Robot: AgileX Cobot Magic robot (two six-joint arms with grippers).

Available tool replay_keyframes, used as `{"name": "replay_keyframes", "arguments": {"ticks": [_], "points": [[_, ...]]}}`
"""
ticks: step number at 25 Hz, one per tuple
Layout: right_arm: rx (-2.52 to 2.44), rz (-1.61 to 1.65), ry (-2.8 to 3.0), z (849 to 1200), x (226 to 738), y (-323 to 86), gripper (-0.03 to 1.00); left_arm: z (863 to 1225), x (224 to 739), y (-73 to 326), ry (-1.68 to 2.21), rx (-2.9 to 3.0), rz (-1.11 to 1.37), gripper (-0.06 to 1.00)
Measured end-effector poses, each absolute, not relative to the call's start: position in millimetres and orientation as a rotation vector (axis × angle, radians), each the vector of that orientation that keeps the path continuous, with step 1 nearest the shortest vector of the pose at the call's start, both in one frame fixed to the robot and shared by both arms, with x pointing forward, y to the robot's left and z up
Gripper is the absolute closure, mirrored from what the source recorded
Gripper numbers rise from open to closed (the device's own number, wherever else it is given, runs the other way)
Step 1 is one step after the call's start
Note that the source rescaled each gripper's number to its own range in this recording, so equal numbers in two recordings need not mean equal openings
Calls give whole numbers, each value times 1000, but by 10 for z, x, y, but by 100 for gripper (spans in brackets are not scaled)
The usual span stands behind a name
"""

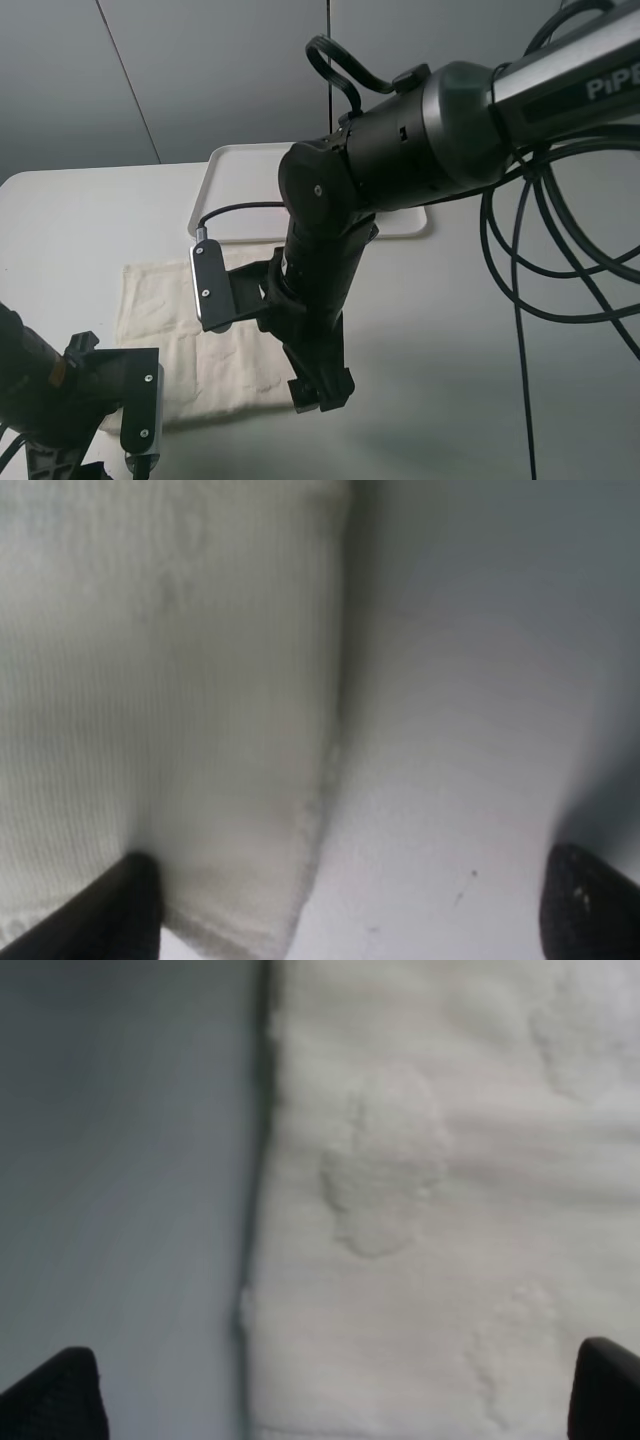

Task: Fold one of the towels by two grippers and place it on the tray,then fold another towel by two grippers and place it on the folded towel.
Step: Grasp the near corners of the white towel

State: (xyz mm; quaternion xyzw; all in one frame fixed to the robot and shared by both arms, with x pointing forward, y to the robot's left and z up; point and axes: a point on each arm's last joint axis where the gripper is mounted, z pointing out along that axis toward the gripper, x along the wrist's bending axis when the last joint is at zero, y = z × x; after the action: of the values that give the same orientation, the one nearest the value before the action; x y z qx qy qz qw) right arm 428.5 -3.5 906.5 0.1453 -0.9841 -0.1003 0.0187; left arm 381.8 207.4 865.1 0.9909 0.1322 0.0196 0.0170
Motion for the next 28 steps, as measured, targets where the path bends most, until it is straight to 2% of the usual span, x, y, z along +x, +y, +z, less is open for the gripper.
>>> {"name": "replay_keyframes", "arguments": {"ticks": [9,28], "points": [[534,-334,-3051,8902,4068,-18,1,8651,3818,2074,414,3079,61,-4],[396,-77,-3100,8687,4068,-189,1,8651,3816,2071,437,3076,60,-4]]}}
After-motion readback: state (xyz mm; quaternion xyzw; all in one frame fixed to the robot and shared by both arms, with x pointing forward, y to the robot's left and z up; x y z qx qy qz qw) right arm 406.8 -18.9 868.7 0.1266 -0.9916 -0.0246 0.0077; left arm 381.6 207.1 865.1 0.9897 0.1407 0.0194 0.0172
